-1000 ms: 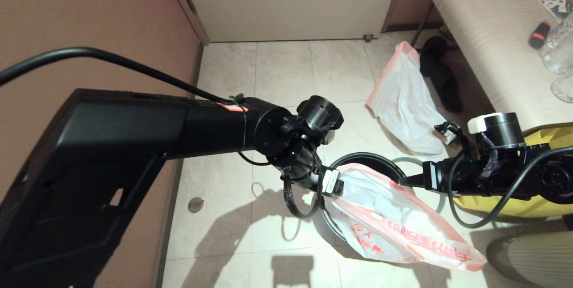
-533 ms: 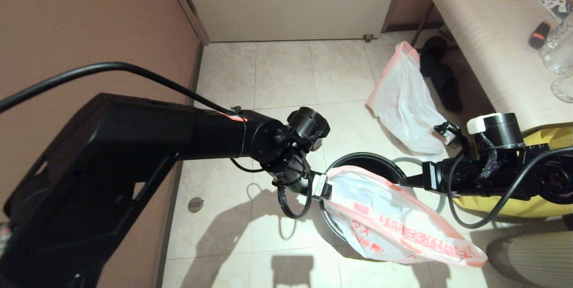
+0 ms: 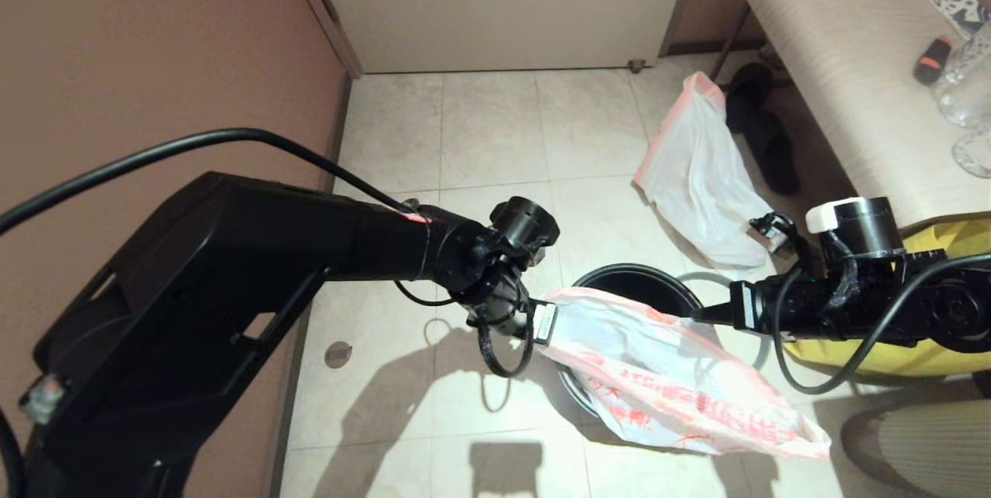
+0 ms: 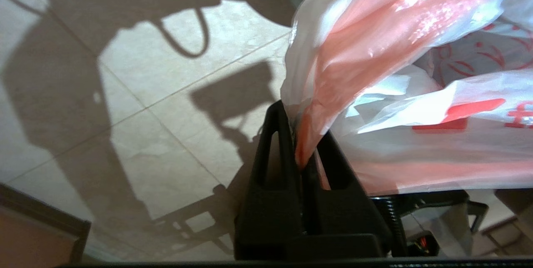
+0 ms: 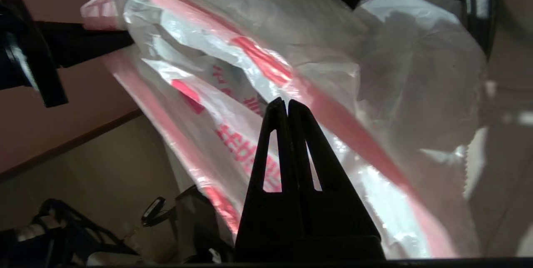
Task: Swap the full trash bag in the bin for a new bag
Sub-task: Put the new garbage bag on the trash can
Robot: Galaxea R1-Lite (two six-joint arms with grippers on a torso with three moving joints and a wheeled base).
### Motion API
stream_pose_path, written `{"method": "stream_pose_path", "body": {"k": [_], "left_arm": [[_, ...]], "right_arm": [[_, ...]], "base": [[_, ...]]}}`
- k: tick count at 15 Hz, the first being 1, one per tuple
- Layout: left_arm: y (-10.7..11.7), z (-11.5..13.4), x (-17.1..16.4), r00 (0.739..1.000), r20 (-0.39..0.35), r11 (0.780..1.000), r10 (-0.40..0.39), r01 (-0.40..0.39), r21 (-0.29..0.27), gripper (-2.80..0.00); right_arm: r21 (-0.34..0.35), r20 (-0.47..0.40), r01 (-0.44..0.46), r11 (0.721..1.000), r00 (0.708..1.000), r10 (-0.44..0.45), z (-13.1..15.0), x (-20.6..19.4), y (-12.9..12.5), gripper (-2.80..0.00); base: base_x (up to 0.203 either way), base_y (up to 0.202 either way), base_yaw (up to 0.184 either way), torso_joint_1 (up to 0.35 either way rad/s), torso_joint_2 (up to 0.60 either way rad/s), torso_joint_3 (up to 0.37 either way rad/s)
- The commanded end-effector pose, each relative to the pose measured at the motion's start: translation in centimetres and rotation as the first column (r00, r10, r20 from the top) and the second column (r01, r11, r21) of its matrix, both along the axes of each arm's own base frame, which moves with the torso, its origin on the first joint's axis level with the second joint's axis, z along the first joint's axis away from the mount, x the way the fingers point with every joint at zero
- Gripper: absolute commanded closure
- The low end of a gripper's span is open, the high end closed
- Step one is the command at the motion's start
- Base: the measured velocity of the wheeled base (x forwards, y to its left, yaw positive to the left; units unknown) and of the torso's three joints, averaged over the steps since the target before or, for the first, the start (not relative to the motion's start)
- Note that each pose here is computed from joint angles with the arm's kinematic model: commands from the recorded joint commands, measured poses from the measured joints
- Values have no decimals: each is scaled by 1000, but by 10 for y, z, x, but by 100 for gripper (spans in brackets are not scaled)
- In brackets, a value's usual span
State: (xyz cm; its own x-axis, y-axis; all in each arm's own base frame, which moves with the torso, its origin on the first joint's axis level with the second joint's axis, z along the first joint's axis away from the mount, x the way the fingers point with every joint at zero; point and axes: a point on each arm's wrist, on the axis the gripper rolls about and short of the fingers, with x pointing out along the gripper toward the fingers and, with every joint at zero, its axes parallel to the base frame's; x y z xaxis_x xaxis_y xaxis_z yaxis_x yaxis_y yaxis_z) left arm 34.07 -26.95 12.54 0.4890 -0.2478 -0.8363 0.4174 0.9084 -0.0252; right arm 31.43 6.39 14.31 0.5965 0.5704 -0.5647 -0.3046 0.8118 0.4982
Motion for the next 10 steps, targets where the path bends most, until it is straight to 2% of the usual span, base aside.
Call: {"method": "stream_pose_path", "body": {"k": [1,3,5,8,9,10], "left_arm": [[10,7,-1,1000,1,1000,26,-26,-7,0],[16,12,-2,998,10,997,66,-65,-40,0],[18,7,-3,997,18,996,74,-73,-54,0],[17,1,-2,993,46,989,105,-100,-108,0],[16,0,-2,993,47,989,105,-100,-111,0],[17,1,-2,993,48,988,108,-102,-113,0]], "right_arm": [[-36,19,0,999,1000,0,1,-1,-1,0],[-127,34,26,992,999,-22,1,-4,-1,0],[-218,50,31,975,999,-21,21,-22,1,0],[-424,47,-12,905,998,35,42,-51,2,0],[-448,39,-38,893,997,62,39,-56,4,-280],[-464,30,-57,884,996,80,36,-58,5,-280]], "base": [[0,0,0,0,0,0],[0,0,0,0,0,0],[0,0,0,0,0,0],[0,0,0,0,0,0],[0,0,0,0,0,0],[0,0,0,0,0,0]]}}
